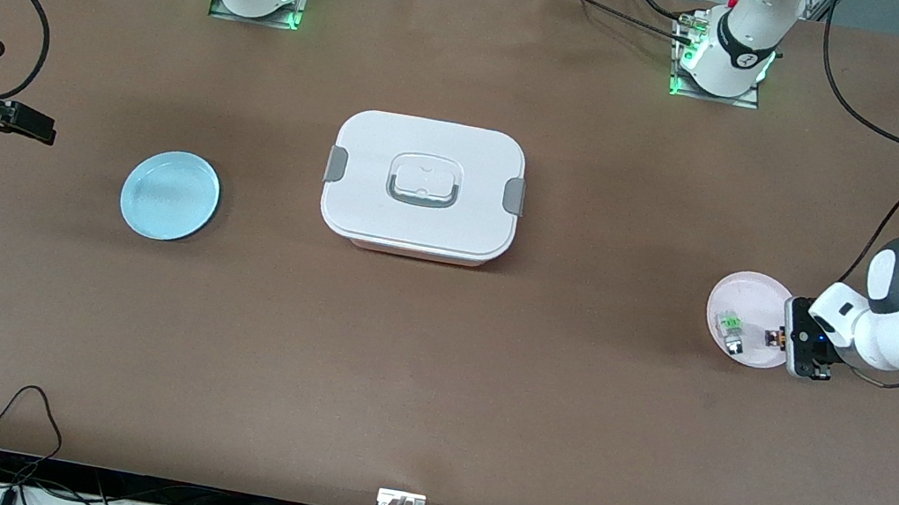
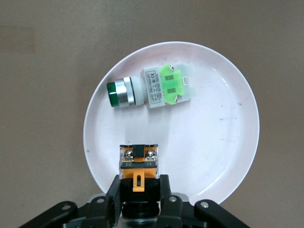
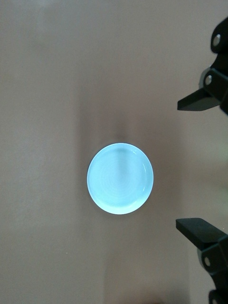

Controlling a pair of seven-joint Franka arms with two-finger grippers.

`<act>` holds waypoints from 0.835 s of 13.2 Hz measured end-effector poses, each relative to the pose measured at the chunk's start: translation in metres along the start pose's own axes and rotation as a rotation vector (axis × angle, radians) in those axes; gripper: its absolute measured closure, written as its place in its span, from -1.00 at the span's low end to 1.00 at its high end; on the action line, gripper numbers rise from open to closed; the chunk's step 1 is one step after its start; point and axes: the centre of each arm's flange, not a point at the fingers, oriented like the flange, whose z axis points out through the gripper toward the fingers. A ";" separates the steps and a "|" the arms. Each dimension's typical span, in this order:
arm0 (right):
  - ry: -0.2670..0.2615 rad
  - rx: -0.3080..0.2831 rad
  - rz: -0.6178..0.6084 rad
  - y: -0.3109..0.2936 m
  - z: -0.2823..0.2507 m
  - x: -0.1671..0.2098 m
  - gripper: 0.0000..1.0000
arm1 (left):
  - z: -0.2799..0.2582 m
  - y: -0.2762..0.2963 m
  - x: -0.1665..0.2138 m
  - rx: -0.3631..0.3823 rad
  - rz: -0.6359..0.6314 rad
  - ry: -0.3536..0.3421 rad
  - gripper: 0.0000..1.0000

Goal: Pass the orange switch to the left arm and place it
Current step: 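Lower the switch onto the pink plate and open the left gripper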

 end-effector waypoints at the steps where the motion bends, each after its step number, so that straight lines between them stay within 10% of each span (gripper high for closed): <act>1: 0.033 0.000 -0.003 -0.001 0.002 -0.001 -1.00 | 0.007 0.001 0.000 -0.012 0.002 0.004 0.31; 5: 0.090 0.012 0.006 -0.003 0.011 -0.038 -1.00 | 0.028 0.003 -0.009 -0.044 0.019 0.026 0.31; 11: 0.084 0.014 0.026 -0.017 0.005 -0.050 -1.00 | 0.024 0.004 -0.001 -0.060 0.036 0.030 -0.78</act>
